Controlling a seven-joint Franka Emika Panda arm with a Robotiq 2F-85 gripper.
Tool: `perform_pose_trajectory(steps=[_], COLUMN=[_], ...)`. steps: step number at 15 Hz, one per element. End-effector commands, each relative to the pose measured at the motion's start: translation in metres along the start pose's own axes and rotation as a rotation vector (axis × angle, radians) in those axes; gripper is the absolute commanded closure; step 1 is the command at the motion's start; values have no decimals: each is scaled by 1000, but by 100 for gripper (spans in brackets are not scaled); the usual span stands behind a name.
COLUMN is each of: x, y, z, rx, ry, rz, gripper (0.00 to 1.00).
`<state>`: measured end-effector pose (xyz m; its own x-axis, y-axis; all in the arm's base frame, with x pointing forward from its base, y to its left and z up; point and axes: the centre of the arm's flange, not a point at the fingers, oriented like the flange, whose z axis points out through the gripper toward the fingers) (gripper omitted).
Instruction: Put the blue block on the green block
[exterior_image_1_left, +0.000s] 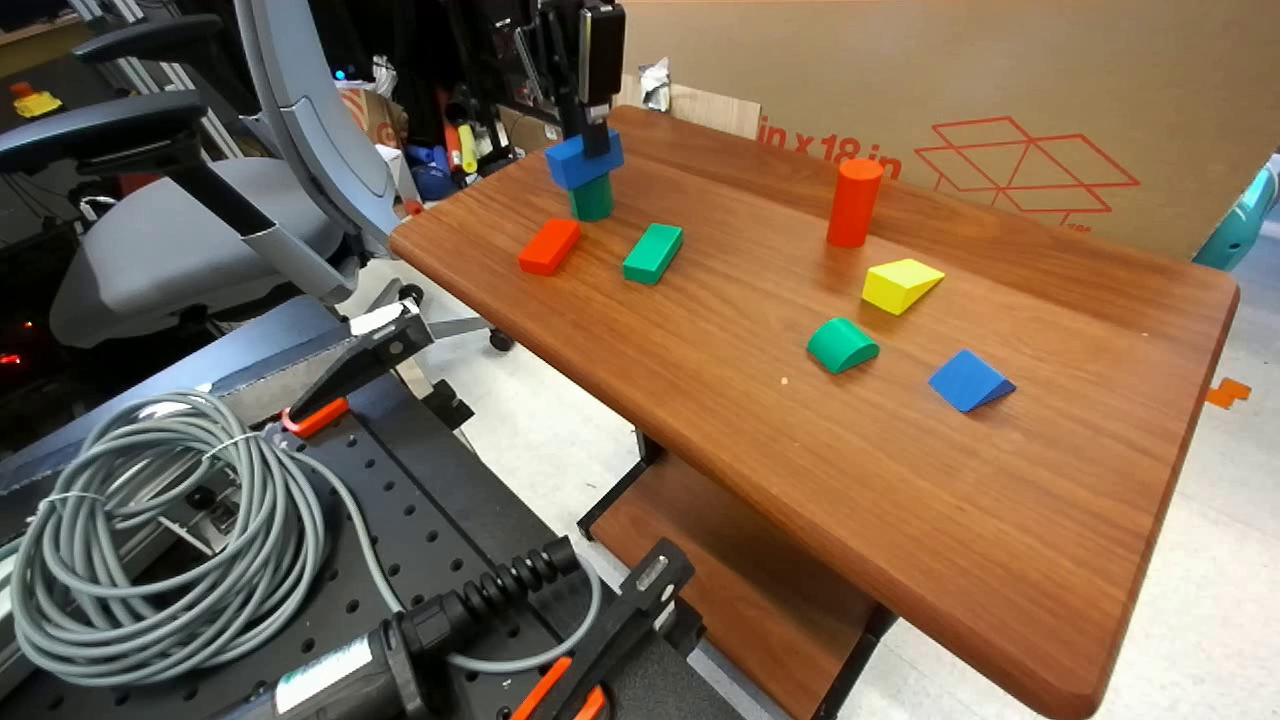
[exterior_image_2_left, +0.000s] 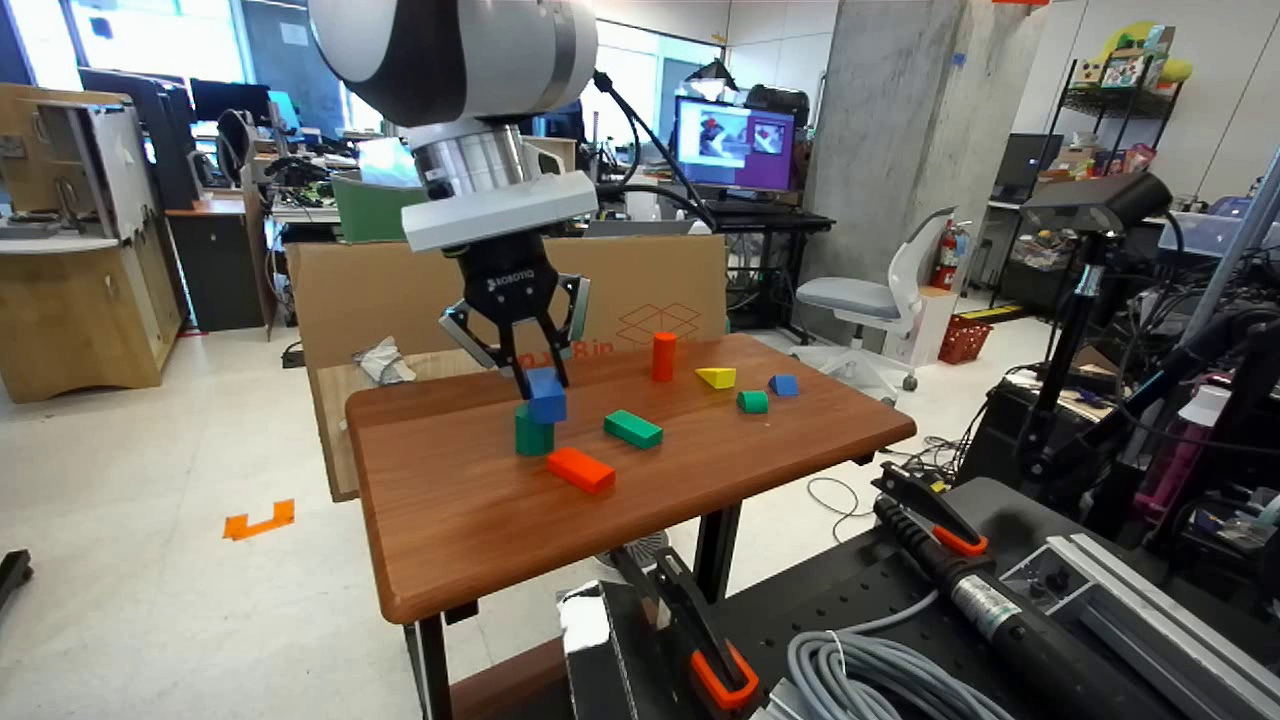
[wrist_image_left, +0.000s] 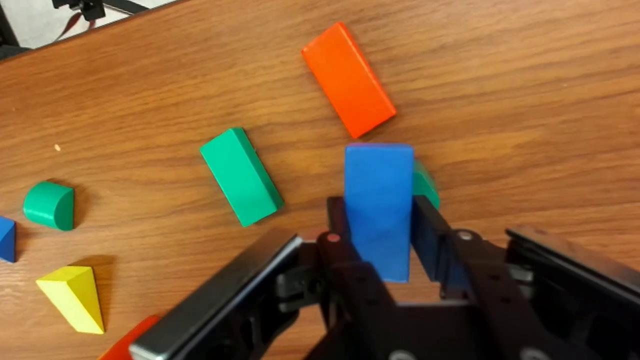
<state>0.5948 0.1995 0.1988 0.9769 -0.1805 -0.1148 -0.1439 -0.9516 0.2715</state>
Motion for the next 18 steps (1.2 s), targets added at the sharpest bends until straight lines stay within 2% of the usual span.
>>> perform_pose_trajectory(steps=[1,2,3,4,9,10,15,18], x=[7,7,7,6,-4,-8,-33,-46], y=[-16,-17,-18,-18,-13,-9,18,51], z=[-4,-2,-1,-1,-13,-23,-99,-150], rx=[-16,-21,-25,-27,-18,-1,144,234], ry=[-20,-19,-21,-24,-19,-14,46,100], rz=[1,-1,-2,-3,-25,-31,-62,-65], gripper=[90,90,40,38,4,1,0,0])
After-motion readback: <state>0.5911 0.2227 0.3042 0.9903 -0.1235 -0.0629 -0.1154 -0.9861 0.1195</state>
